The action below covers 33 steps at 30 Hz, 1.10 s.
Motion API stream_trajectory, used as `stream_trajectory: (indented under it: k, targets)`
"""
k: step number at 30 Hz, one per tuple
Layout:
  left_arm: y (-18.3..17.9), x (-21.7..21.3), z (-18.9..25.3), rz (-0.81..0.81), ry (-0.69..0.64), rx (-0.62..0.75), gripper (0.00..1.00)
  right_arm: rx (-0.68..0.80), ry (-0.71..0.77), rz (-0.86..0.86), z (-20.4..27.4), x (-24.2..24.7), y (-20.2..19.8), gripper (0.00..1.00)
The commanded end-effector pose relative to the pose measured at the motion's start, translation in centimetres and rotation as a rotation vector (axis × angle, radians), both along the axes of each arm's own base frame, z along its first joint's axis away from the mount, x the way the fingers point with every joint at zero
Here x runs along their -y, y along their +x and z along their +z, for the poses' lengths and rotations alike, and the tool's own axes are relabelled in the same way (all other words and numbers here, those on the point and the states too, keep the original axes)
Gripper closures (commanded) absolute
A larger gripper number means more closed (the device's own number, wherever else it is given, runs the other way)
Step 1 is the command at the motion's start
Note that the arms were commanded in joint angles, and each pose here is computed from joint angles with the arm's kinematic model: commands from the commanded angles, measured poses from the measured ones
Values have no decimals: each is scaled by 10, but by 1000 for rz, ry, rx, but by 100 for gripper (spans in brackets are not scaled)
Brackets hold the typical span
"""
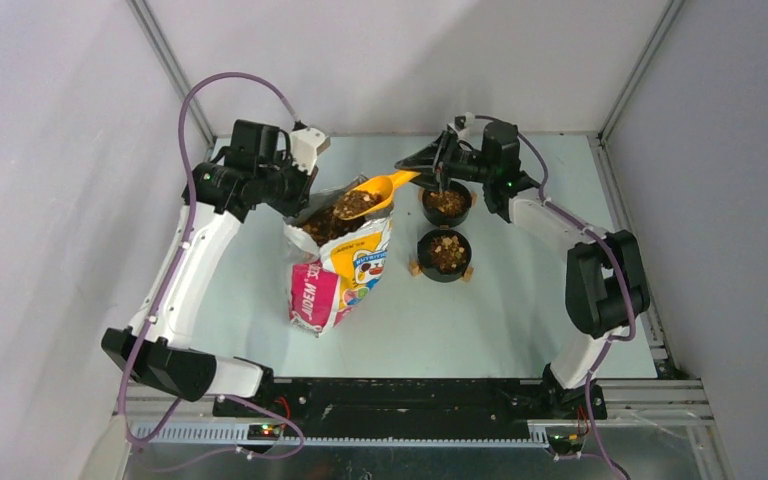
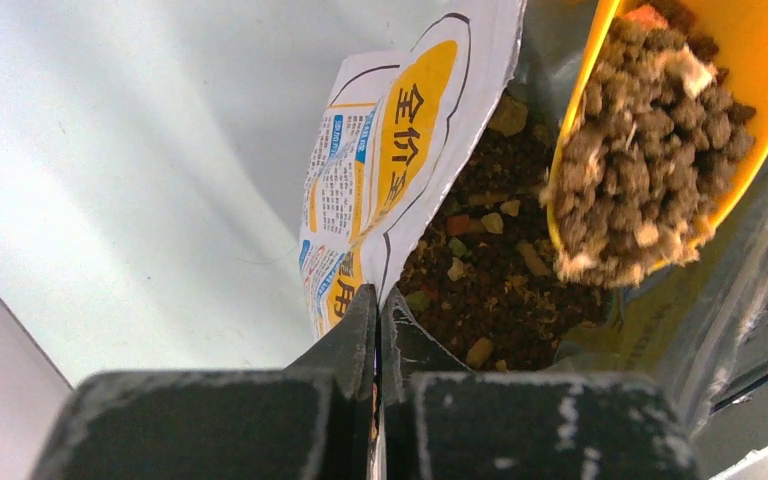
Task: Serve the pet food
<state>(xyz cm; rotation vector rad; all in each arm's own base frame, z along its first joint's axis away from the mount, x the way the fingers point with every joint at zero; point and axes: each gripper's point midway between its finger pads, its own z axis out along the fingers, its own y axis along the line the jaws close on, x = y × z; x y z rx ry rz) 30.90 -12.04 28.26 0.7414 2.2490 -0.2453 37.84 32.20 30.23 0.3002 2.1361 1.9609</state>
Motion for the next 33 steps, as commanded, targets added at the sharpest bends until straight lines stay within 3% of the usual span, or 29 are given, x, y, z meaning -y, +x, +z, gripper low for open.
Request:
stream_trajectory:
  k: [1,6,11,20,33]
  targets:
    - [10,6,46,-35,-35,127,100,83,140,-36,33,16,3,100]
    - [13,3,48,-31,-7,107,100,-10,242,-68,12,5,11,100]
    - [13,1,47,-33,12,104,100,4,306,-83,19,7,12,100]
    - [20,-7,46,-3,49,141,100,-7,269,-89,16,21,3,100]
    - [14,-11,39,-8,65,118,100,79,209,-255,23,91,7,100]
